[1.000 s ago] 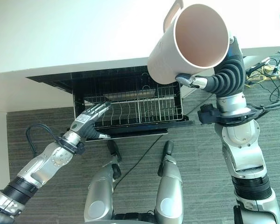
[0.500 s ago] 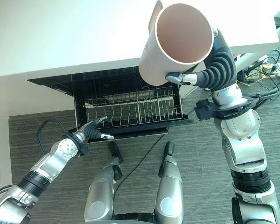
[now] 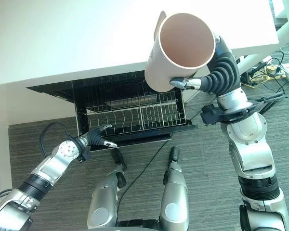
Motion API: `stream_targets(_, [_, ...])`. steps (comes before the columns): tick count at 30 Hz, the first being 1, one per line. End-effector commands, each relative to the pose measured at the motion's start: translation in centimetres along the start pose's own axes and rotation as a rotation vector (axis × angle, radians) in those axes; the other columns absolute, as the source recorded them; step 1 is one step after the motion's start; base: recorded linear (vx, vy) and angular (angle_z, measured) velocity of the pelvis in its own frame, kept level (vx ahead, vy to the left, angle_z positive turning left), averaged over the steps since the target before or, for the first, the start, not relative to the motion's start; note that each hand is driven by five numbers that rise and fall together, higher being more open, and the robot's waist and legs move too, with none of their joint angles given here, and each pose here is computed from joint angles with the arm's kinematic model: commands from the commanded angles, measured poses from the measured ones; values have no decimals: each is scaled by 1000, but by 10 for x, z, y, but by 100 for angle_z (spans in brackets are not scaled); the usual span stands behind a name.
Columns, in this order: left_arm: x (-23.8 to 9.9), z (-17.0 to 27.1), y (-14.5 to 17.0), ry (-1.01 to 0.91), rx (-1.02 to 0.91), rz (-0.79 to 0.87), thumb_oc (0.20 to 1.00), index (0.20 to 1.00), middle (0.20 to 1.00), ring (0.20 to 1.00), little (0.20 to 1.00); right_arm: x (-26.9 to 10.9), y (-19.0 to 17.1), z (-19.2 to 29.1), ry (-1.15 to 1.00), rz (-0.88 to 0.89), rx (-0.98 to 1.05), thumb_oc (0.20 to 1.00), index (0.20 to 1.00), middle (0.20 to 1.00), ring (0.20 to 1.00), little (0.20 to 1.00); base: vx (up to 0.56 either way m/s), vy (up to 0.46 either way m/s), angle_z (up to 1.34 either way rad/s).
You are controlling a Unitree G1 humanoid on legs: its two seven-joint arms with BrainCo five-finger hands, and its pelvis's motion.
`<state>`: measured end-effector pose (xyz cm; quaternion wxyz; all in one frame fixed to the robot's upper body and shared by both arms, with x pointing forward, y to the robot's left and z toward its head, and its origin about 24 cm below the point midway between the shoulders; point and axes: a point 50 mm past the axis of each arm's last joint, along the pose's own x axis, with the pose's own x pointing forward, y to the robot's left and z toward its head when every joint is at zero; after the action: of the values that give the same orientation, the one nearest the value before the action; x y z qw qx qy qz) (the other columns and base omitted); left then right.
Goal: Place the dishes in the dishwasher.
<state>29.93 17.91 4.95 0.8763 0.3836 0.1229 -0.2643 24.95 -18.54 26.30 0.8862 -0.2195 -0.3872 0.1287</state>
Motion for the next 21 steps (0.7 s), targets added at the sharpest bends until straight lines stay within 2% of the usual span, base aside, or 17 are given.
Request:
stream_targets(1, [-11, -46, -83, 175, -246, -276, 1000, 1000, 1000, 1000, 1000, 3, -7, 35, -181, -28, -62, 200, 200, 200, 200, 200, 0, 0, 0])
stream_targets(9, [-28, -58, -105, 213, -365, -385, 1000, 1000, 1000, 1000, 1000, -16, -14, 10, -11, -59, -117, 200, 200, 200, 200, 200, -8, 5, -2])
stream_targets(21, [-41, -68, -117, 250, -466, -472, 1000, 1000, 1000, 1000, 1000, -28, -18, -14, 144, -33, -146, 200, 200, 200, 200, 200, 0, 0, 0])
